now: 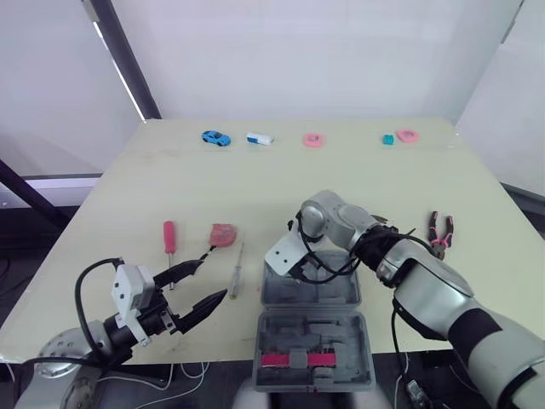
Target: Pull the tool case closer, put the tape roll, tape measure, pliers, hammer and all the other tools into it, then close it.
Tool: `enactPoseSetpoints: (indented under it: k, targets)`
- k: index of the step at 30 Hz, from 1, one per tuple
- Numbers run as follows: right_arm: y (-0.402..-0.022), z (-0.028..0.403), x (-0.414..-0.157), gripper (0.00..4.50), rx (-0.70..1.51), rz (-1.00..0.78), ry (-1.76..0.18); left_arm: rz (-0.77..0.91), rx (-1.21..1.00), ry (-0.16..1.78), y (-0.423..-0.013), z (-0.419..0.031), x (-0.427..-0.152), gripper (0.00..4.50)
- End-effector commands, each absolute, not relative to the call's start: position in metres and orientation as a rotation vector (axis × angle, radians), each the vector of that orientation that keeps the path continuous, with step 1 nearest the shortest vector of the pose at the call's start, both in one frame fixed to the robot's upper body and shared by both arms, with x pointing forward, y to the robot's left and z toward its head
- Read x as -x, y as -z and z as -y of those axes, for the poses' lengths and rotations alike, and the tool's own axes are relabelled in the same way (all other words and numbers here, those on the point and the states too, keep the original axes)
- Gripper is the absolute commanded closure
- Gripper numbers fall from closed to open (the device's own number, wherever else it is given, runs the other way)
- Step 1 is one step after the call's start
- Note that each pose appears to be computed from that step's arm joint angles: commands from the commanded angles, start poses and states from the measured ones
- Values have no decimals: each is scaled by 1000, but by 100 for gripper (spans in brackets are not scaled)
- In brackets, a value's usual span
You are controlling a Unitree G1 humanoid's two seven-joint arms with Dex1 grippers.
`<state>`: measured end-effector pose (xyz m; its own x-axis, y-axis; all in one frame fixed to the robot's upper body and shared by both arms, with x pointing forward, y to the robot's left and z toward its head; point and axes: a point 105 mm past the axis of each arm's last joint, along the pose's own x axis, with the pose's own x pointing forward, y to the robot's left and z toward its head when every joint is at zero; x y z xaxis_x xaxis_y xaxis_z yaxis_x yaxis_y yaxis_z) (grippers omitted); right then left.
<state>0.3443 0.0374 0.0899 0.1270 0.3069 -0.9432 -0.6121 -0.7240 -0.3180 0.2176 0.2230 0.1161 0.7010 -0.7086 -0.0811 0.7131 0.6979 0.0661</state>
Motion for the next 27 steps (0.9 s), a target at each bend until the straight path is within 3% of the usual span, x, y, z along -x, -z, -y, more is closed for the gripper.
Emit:
enactPoseSetpoints:
  k: [1,18,19,21,27]
  targets:
    - [-105,-46,-342,352,1718,-231,-1690,-33,-109,806,-122,-221,-216,0]
    - [-102,-49,-341,352,1707,-218,-1701,-36,-107,807,-123,-221,-217,0]
    - [-102,-49,-341,410,1706,-215,-1703,-36,-107,807,-122,-221,-217,0]
    - [-103,-50,-340,446,1701,-210,-1706,-36,-106,807,-122,-221,-217,0]
    - [-104,-51,-340,446,1695,-201,-1708,-37,-105,806,-122,-221,-216,0]
